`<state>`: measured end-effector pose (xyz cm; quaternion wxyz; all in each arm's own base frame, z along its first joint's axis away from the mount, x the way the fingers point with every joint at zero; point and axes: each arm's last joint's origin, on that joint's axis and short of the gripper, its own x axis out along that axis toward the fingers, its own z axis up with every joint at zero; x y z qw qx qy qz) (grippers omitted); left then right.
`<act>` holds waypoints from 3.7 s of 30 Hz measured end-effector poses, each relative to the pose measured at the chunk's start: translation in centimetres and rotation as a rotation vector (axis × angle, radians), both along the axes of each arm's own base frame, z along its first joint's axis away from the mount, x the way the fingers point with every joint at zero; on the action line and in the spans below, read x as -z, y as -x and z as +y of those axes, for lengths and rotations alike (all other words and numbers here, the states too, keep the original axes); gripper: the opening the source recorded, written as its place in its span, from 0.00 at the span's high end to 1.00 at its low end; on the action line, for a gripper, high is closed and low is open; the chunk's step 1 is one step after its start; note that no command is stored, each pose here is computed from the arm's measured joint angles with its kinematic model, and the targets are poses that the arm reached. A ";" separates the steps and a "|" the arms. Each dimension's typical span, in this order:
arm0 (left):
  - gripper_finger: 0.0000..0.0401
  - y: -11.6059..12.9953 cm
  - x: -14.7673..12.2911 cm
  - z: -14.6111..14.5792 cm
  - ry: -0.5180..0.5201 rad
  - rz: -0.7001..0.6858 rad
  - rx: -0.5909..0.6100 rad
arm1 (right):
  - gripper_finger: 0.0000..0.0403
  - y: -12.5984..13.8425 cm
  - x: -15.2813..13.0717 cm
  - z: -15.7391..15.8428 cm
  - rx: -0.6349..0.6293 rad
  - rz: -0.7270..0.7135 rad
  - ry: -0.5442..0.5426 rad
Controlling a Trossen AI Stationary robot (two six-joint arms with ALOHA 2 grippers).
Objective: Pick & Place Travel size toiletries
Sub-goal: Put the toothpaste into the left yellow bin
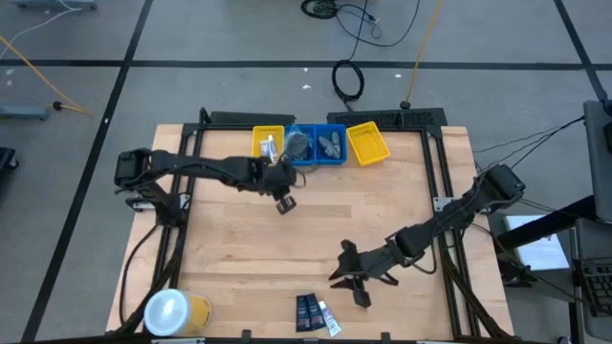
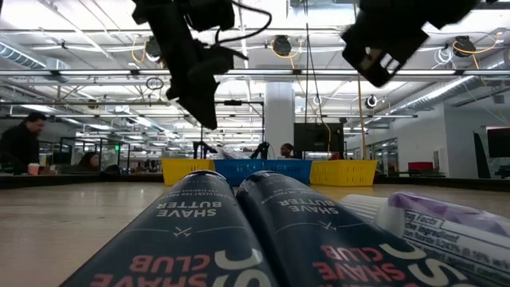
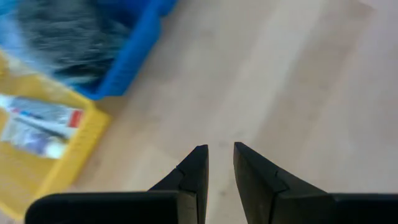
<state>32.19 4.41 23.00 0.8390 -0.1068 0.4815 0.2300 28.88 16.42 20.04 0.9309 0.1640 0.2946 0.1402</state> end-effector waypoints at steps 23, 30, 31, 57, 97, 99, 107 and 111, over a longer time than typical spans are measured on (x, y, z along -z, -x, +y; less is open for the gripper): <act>0.81 -0.6 -0.5 -10.7 0.080 -0.137 0.197 | 0.77 -1.5 6.3 3.0 0.065 0.269 -0.270; 0.81 -0.4 -0.5 -11.8 0.060 -0.143 0.208 | 0.77 -2.4 6.9 3.0 0.077 0.251 -0.345; 0.81 -0.3 -0.5 -11.8 0.054 -0.146 0.201 | 0.77 -2.4 7.3 2.9 0.080 0.264 -0.346; 0.81 -0.2 -0.5 -12.5 0.052 -0.150 0.209 | 0.74 -3.2 9.0 2.4 0.091 0.303 -0.399; 0.81 -0.2 -0.5 -12.5 0.030 -0.152 0.197 | 0.65 -3.3 10.1 2.0 0.128 0.368 -0.374; 0.81 -0.2 -0.5 -12.5 0.030 -0.152 0.197 | 0.65 -3.6 10.0 1.7 0.125 0.357 -0.364; 0.81 -0.2 -0.5 -12.5 0.029 -0.151 0.200 | 0.65 -4.0 9.8 1.5 0.094 0.377 -0.368; 0.81 -0.2 -0.5 -12.5 0.029 -0.152 0.200 | 0.65 -4.0 9.8 1.4 0.113 0.396 -0.387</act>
